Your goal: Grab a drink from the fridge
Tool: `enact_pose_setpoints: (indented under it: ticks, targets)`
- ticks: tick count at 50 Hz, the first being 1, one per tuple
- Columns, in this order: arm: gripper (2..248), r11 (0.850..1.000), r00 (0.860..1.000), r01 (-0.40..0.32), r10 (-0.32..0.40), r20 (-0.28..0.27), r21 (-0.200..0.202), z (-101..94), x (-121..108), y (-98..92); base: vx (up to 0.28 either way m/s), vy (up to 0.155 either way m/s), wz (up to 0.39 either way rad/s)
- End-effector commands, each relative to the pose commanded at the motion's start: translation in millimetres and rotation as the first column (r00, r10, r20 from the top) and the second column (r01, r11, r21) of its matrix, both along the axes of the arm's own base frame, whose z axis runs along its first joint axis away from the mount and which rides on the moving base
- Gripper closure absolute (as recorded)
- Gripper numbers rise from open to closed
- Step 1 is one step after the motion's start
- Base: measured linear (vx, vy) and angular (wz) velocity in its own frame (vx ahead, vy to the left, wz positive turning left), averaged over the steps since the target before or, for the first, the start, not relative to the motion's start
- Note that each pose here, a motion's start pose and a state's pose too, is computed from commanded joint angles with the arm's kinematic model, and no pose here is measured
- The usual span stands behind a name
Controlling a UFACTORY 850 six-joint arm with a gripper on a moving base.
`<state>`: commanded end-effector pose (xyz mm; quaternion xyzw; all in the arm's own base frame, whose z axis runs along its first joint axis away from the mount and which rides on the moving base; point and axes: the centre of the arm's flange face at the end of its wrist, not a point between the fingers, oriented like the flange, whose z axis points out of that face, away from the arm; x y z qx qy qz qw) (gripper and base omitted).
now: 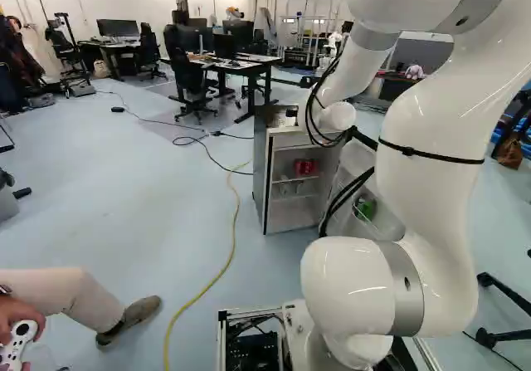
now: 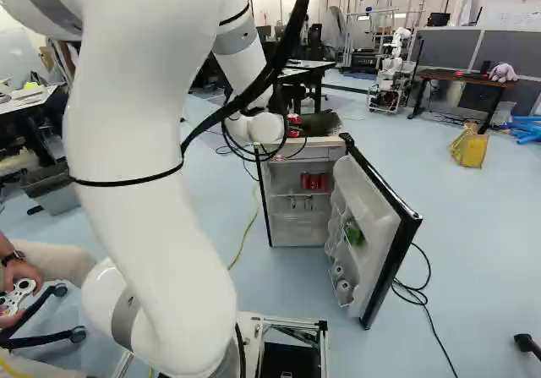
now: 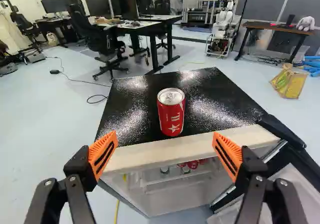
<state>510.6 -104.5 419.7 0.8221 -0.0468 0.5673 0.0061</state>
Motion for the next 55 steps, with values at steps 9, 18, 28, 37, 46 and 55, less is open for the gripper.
enact_pose_setpoints:
  ticks: [9, 18, 28, 37, 46, 55]
  targets:
    - [3, 1.0, 1.0, 0.014, -0.014, -0.005, 0.001, 0.9, -17.6, -2.9, 0.0, 0.0, 0.0]
    - [3, 0.999, 0.999, 0.038, -0.038, 0.003, -0.001, 7.5, -32.7, -11.5, 0.0, 0.0, 0.0]
    - [3, 0.997, 0.997, 0.074, -0.074, 0.016, -0.003, 17.6, -46.1, -24.3, 0.0, 0.0, 0.0]
    - [3, 0.992, 0.992, 0.129, -0.129, 0.006, 0.007, 24.8, -56.0, -38.2, 0.0, 0.0, 0.0]
    - [3, 0.982, 0.983, 0.185, -0.185, -0.011, 0.019, 31.4, -65.3, -52.2, 0.0, 0.0, 0.0]
    - [3, 0.973, 0.973, 0.229, -0.228, -0.036, 0.023, 37.3, -74.4, -65.2, 0.0, 0.0, 0.0]
